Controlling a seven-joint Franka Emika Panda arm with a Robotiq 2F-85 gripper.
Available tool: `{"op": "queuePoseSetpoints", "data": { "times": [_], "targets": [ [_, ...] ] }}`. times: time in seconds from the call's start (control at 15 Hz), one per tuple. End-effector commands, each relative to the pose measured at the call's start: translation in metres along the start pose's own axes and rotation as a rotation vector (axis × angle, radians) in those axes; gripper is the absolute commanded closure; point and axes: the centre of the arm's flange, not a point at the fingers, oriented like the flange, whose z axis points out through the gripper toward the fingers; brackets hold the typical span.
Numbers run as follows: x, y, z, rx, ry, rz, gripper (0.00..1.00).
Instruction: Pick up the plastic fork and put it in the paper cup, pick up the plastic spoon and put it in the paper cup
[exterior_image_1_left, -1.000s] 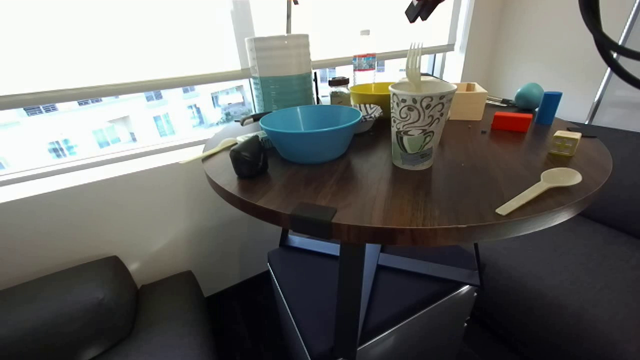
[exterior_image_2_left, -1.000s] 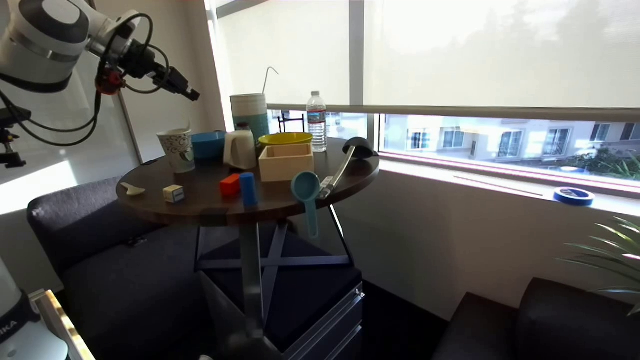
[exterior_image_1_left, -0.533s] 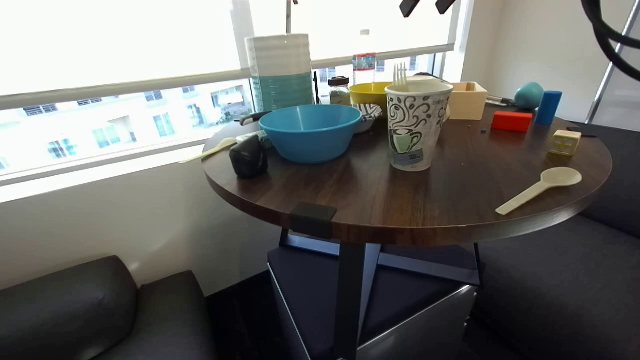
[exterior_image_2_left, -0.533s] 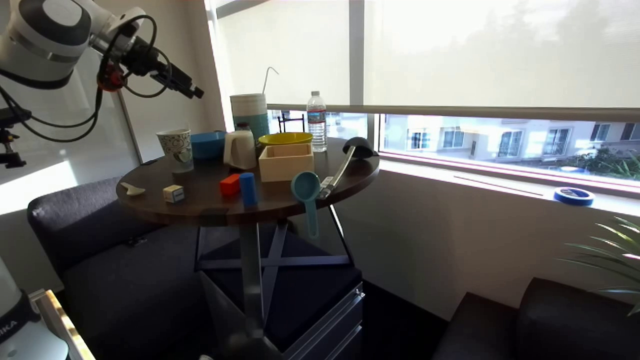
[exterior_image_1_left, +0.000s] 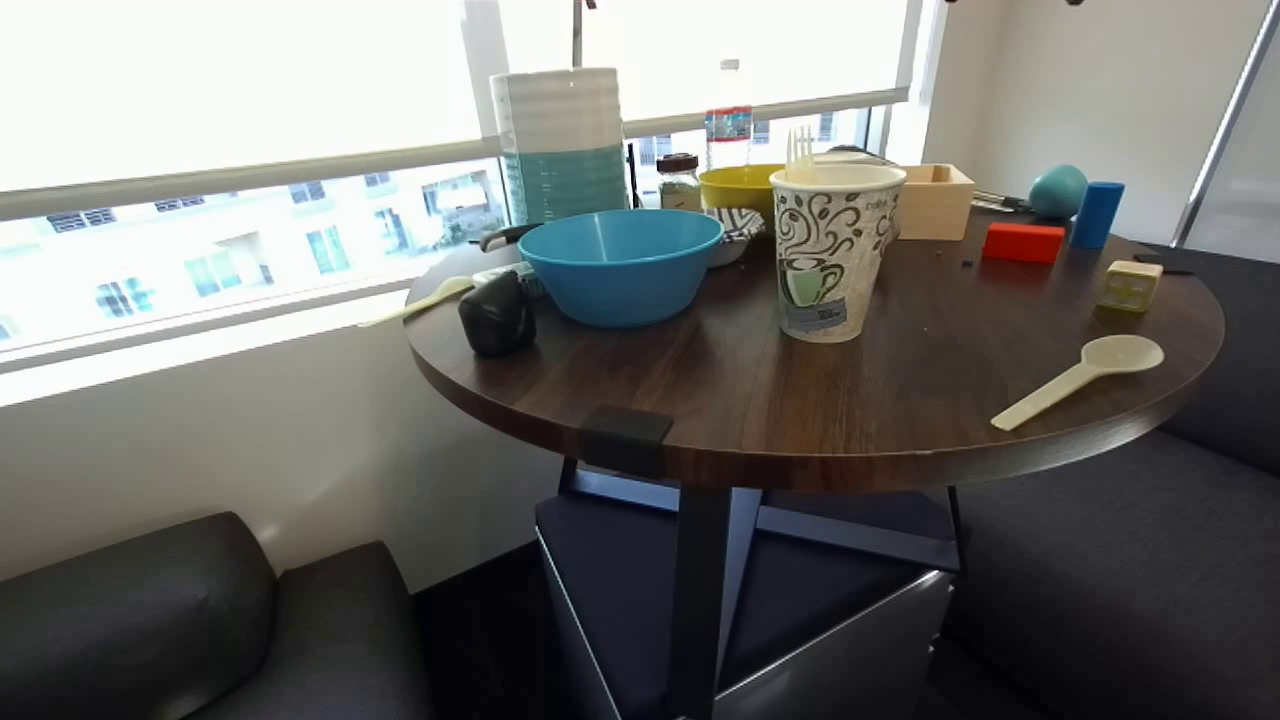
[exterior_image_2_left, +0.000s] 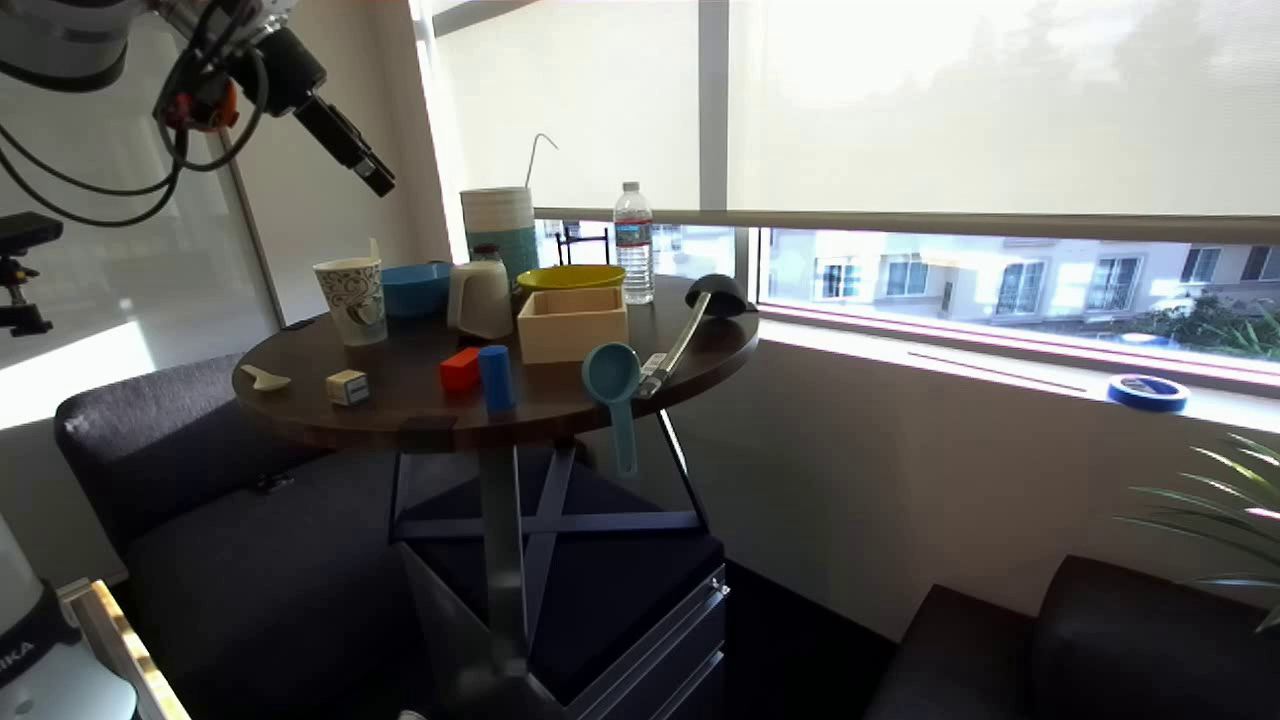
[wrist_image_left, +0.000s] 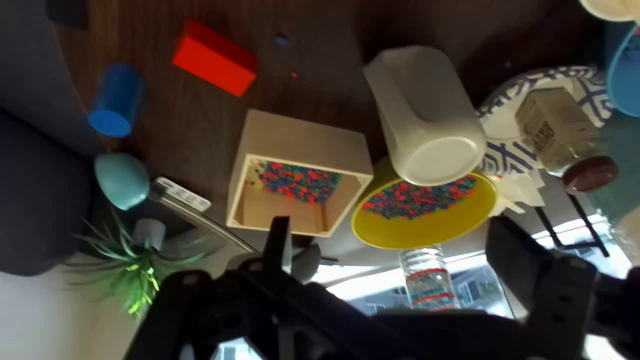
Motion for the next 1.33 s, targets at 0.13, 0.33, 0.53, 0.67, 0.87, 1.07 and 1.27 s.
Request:
{"op": "queuePoseSetpoints", "data": {
  "times": [0.13,0.33,0.53,0.67,0.87,1.07,1.27],
  "targets": [
    [-0.016,0.036,0.011,-0.106,-0.262,0.164,0.00],
    [-0.038,0.044,0.039,-0.145,-0.429,0.205,0.00],
    [-0.060,0.045,0.062,-0.138,-0.587,0.236,0.00],
    [-0.073,0.046,0.075,-0.130,-0.687,0.266,0.00],
    [-0.088,0.049,0.087,-0.084,-0.828,0.306,0.00],
    [-0.085,0.051,0.089,-0.114,-0.790,0.293,0.00],
    [-0.093,0.044,0.092,-0.117,-0.845,0.325,0.00]
  ]
}}
